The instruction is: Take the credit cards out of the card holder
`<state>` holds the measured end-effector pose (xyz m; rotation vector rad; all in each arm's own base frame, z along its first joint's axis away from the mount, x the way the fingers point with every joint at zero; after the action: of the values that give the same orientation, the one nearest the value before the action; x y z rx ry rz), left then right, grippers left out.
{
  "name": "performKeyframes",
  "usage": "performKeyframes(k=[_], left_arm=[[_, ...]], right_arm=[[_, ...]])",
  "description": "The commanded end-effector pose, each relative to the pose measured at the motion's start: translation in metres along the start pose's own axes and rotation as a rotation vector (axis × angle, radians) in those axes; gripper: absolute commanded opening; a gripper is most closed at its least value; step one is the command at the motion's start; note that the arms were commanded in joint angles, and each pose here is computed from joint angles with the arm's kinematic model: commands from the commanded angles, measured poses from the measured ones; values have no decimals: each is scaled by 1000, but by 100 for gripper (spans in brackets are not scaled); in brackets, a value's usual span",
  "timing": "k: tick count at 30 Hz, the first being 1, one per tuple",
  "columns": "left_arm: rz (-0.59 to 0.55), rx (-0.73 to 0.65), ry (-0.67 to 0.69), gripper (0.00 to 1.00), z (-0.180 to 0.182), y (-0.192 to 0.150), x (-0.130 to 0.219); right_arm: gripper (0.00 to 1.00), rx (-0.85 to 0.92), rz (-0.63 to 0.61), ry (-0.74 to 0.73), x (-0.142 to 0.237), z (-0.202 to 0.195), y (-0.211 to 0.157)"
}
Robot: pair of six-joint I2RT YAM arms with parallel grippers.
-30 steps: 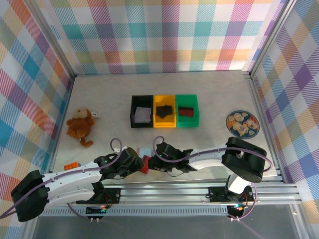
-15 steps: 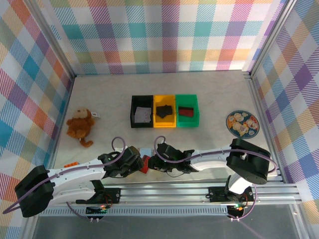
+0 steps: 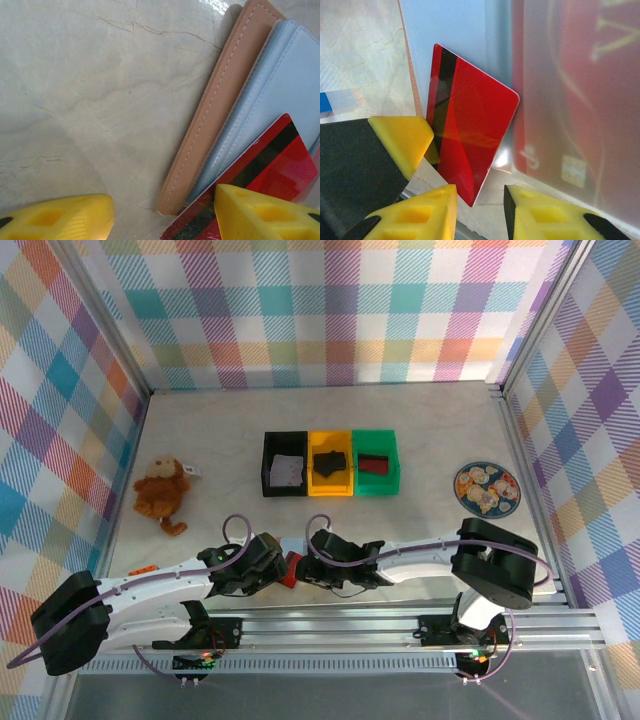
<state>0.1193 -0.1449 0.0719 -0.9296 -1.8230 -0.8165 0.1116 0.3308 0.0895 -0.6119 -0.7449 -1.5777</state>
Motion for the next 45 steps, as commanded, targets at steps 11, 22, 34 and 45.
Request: performKeyframes(k=[11, 22, 34, 45], left_arm=[[169, 48, -23, 59, 16, -24, -42], [182, 42, -21, 59, 15, -27, -48], [185, 34, -28, 59, 12, -28, -50], [178, 28, -46, 59, 9, -26, -46]], right_arm=[[32, 41, -3, 57, -20, 13, 3], [28, 84, -32, 89, -22, 16, 6], [17, 181, -42, 174, -15, 36, 9], [12, 222, -41, 231, -12, 44, 8]])
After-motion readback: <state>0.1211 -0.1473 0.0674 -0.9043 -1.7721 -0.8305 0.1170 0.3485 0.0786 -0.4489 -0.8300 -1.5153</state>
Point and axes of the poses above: each hand's point on the last joint's axis, 136 mm out from that joint toward the fingers, its own x axis back along the fingers, its own z axis along the line the jaws close on, y = z × x, the point moved 7 cm from there along x, back along the fingers, and after that the axes turned 3 degrees about x, right-handed, at the moved point
